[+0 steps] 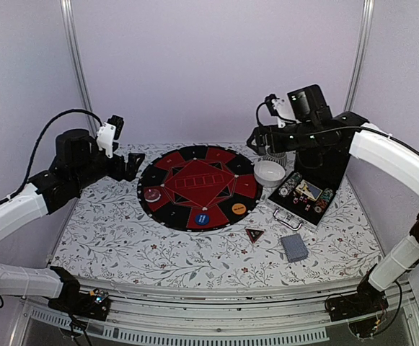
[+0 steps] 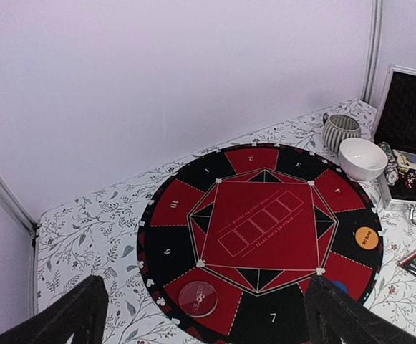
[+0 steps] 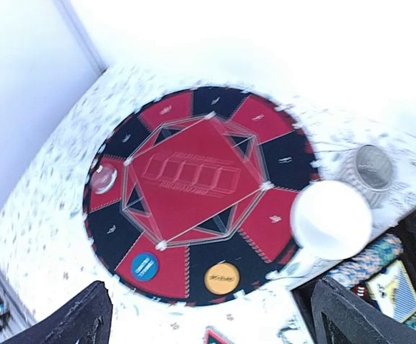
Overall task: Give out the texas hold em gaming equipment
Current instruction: Pick up the pile of poker chips from the chip case.
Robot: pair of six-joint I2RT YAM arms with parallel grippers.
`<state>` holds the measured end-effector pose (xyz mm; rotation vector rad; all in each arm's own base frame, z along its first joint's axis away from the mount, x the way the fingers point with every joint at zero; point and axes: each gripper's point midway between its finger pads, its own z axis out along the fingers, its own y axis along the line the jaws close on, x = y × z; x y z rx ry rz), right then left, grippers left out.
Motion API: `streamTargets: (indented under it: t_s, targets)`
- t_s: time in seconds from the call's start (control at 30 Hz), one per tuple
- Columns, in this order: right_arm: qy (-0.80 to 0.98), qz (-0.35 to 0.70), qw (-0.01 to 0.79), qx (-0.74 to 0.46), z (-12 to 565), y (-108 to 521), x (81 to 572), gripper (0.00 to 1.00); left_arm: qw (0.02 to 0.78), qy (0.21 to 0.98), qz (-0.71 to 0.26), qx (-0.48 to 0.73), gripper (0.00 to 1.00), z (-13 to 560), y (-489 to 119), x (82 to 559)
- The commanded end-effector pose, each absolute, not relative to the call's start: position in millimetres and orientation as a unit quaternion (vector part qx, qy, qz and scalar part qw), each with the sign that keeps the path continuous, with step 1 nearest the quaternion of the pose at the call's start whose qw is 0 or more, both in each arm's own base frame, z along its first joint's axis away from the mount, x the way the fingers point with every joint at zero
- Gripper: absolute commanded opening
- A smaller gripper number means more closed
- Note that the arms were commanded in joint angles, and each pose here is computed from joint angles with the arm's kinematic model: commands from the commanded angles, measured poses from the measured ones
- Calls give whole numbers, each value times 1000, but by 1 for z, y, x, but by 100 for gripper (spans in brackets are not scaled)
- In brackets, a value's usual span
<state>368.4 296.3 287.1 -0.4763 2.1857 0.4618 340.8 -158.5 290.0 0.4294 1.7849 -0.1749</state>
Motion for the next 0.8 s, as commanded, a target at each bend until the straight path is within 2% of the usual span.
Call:
streamTargets:
  t_s: [0.0,0.17,0.33,0.53,0.77]
  targets:
    - [887,176,417,-95,270,235,390,99,613,766,-67,180,98,293,-153,343]
    - [915,120,385,12,231,156,380,100,608,768,-80,184,98,289,-158,343]
    - [937,75,333,71,180,103,371,87,605,770,-78,187,98,288,-159,343]
    - [953,32,295,63,148,93,393,66,612,768,-57,180,98,289,-151,344]
    - [964,5,263,45,132,90,395,63,609,769,-59,185,98,287,-153,345]
